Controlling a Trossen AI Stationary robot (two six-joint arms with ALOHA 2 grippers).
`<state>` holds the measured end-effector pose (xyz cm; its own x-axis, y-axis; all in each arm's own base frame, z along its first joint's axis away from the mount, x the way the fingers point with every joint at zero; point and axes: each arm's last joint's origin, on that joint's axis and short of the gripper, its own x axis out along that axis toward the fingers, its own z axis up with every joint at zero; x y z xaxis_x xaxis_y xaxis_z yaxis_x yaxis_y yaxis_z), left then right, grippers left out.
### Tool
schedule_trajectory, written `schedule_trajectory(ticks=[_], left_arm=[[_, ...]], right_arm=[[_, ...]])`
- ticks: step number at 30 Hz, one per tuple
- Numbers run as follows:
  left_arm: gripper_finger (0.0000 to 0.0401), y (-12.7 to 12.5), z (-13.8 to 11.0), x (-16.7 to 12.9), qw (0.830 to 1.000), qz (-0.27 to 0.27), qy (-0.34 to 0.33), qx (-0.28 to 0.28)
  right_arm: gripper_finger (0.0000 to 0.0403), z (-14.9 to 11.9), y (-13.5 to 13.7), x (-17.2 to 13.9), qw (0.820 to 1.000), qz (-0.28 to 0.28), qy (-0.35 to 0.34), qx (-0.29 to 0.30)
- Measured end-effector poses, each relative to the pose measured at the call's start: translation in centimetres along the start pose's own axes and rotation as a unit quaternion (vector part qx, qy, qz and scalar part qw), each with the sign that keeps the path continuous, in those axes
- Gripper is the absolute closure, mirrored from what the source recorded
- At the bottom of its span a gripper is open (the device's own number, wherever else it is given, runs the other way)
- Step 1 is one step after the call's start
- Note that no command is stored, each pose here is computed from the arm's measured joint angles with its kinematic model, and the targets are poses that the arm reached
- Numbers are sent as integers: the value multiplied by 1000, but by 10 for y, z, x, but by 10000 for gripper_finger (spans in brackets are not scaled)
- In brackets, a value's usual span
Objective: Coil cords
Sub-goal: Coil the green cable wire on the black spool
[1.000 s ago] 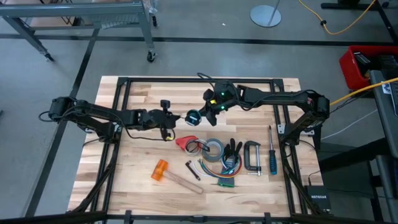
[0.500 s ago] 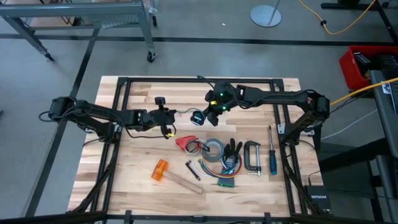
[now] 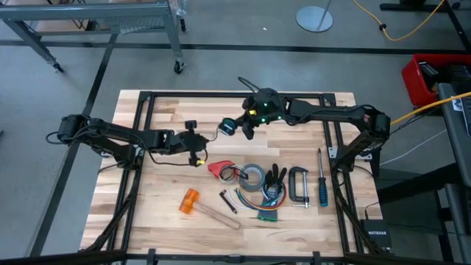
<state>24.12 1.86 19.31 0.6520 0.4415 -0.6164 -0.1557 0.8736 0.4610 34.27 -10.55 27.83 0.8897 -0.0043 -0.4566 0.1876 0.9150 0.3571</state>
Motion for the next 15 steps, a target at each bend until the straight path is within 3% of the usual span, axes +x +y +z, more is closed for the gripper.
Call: schedule_trajectory(ticks=[5, 15], left_arm=[[401, 0, 9, 0, 995, -36, -52, -71], [401, 0, 24, 3, 973, -71, -124, -180]], right_arm=[[400, 5, 3, 1, 997, -62, -47, -10], [400, 16, 12, 1, 986, -105, -127, -27]])
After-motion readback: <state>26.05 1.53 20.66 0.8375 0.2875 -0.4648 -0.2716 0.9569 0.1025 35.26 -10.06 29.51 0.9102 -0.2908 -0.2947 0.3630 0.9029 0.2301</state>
